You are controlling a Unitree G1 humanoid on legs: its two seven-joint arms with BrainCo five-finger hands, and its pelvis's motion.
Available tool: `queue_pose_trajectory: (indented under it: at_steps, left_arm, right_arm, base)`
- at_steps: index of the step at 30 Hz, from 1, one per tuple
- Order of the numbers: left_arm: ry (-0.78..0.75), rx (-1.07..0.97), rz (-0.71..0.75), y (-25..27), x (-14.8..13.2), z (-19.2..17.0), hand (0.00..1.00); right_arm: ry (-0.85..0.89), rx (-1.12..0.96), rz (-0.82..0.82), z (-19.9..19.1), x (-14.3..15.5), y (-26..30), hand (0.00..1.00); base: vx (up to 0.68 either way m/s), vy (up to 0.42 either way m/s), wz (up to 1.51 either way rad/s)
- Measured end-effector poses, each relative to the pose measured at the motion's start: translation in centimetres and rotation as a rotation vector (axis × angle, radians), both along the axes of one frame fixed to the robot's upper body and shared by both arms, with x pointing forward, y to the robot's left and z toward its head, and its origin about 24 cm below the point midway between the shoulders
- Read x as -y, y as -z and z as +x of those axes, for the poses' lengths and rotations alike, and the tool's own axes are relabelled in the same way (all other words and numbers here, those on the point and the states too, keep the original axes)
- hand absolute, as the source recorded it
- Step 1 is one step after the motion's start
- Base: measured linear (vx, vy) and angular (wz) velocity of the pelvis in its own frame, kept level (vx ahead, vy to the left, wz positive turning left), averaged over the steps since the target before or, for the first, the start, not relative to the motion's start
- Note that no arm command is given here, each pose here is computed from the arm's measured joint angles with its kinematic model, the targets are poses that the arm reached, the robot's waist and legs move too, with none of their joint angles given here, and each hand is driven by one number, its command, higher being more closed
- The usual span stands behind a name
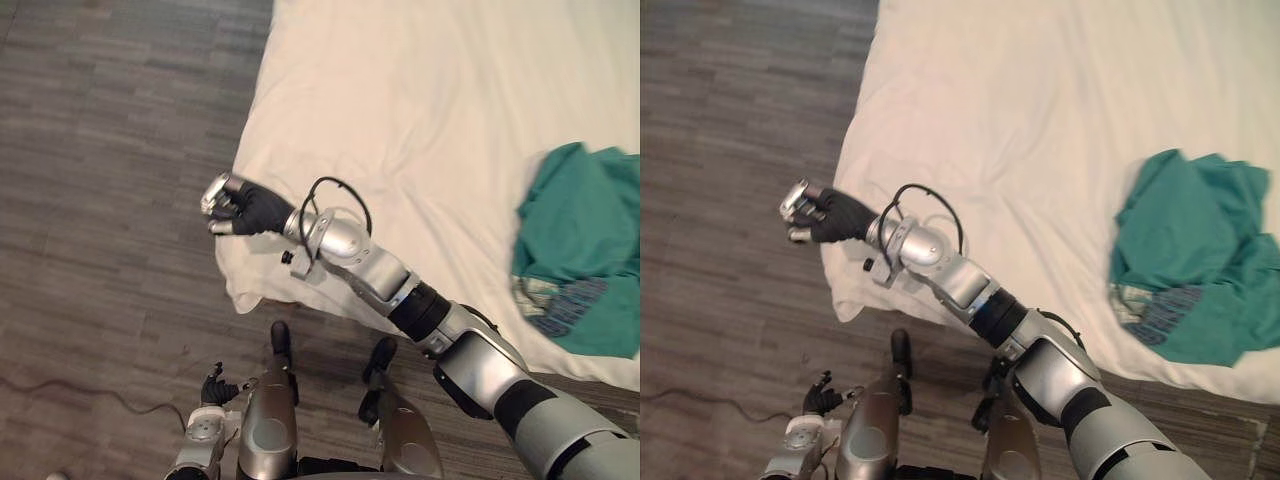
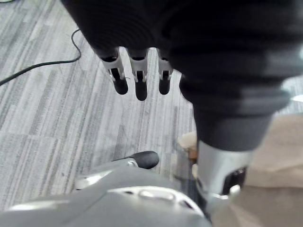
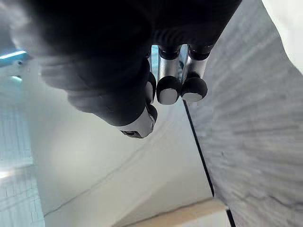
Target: Tidy the bed and pick cloth on bed and put in laundry
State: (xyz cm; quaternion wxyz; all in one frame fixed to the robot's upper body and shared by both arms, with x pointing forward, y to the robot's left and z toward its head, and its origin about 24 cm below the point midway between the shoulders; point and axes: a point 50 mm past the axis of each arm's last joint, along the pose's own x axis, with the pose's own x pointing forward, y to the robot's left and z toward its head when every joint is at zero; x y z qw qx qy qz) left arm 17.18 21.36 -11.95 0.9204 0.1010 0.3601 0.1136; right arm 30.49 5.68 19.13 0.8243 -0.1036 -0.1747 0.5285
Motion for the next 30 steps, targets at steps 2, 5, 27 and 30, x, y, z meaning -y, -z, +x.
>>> queue_pose_trajectory:
  at_steps: [2, 5, 27, 30]
  left_arm:
    - [0.021, 0.013, -0.005, -0.1, 0.6, 0.4, 0.0]
    - [0.075, 0.051, -0.001, -0.6, 1.3, 1.4, 0.0]
    - [0.115, -0.011, 0.065, 0.1, -0.2, 0.5, 0.0]
    - [0.125, -0.065, 0.033, 1.1, 1.2, -0.7, 0.0]
  right_arm:
    - [0.024, -0.042, -0.043, 0.4, -0.3, 1.3, 1.0]
    - [0.106, -0.089, -0.111, 1.7, 0.4, 3.3, 1.0]
    - [-0.399, -0.538, -0.104, -11.3, 1.0, 17.3, 1.0]
    - [-0.576, -0.445, 0.175, -13.2, -0.5, 10.9, 1.0]
  base:
    - [-0.02, 0.036, 0.26]
    - [-0.02, 0.034, 0.27]
    - [0.0, 0.016, -0.19]
    - [0.03, -0.007, -0.27]
